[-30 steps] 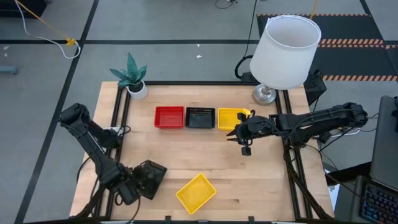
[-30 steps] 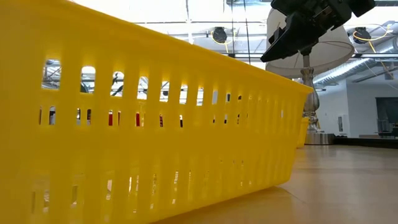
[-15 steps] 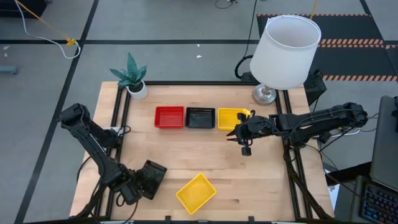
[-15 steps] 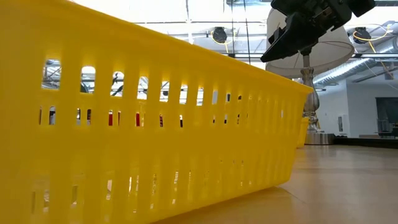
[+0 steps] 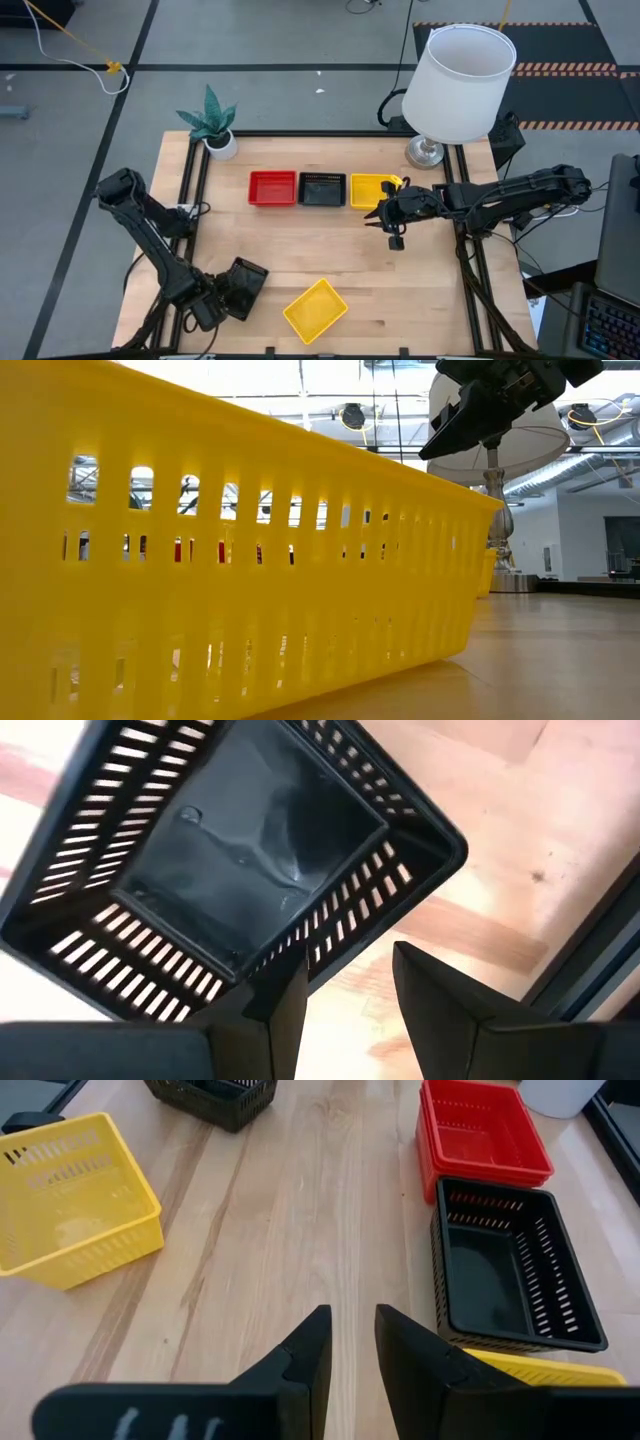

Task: Stack baskets by color
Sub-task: Stack the bottom black bin on top of the top black bin

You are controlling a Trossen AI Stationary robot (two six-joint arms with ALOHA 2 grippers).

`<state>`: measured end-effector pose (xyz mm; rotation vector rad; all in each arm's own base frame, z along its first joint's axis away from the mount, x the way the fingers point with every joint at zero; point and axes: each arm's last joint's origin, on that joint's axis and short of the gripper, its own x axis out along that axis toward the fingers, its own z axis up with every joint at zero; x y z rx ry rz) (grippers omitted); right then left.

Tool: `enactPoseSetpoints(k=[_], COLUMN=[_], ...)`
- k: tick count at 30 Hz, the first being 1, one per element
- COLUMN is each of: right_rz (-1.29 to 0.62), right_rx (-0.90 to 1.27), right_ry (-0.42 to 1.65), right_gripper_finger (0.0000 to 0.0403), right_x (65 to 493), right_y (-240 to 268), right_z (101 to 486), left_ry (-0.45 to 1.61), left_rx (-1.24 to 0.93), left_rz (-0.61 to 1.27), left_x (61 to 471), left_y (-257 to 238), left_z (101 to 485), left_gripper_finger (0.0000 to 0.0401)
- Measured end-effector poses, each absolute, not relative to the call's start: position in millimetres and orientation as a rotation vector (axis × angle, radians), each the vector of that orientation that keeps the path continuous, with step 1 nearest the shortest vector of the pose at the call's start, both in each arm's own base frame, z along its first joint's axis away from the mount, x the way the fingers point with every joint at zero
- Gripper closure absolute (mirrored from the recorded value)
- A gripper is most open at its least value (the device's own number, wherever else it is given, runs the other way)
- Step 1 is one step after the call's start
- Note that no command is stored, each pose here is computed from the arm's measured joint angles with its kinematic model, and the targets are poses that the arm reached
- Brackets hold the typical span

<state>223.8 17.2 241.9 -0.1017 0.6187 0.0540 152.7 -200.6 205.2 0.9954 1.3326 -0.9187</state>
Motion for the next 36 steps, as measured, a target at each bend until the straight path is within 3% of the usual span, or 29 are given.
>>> enactPoseSetpoints(k=[19, 23, 30, 36], right_rz=[0.057, 0.057, 0.056, 0.056], right_rx=[-0.110, -0.110, -0.110, -0.110], right_ry=[0.618, 0.618, 0.618, 0.618], right_gripper_finger=[0.0330, 0.0330, 0.0330, 0.0330], right_x=[223.8, 223.8, 223.8, 223.8], right_y=[17.2, 17.2, 17.1, 17.1], right_z=[242.0, 242.0, 242.0, 242.0], left_ry=[1.409, 1.408, 1.417, 1.407], left_rx=[1.206, 1.214, 1.200, 1.230], left_rz=[-0.987, -0.988, -0.964, -0.829], left_x=[163.9, 168.2, 175.8, 183.6], left_y=[-206.4, -202.9, -196.5, -191.8], left_z=[171.7, 171.7, 171.8, 174.5], left_gripper_finger=[0.0252, 0.0285, 0.0386, 0.0378])
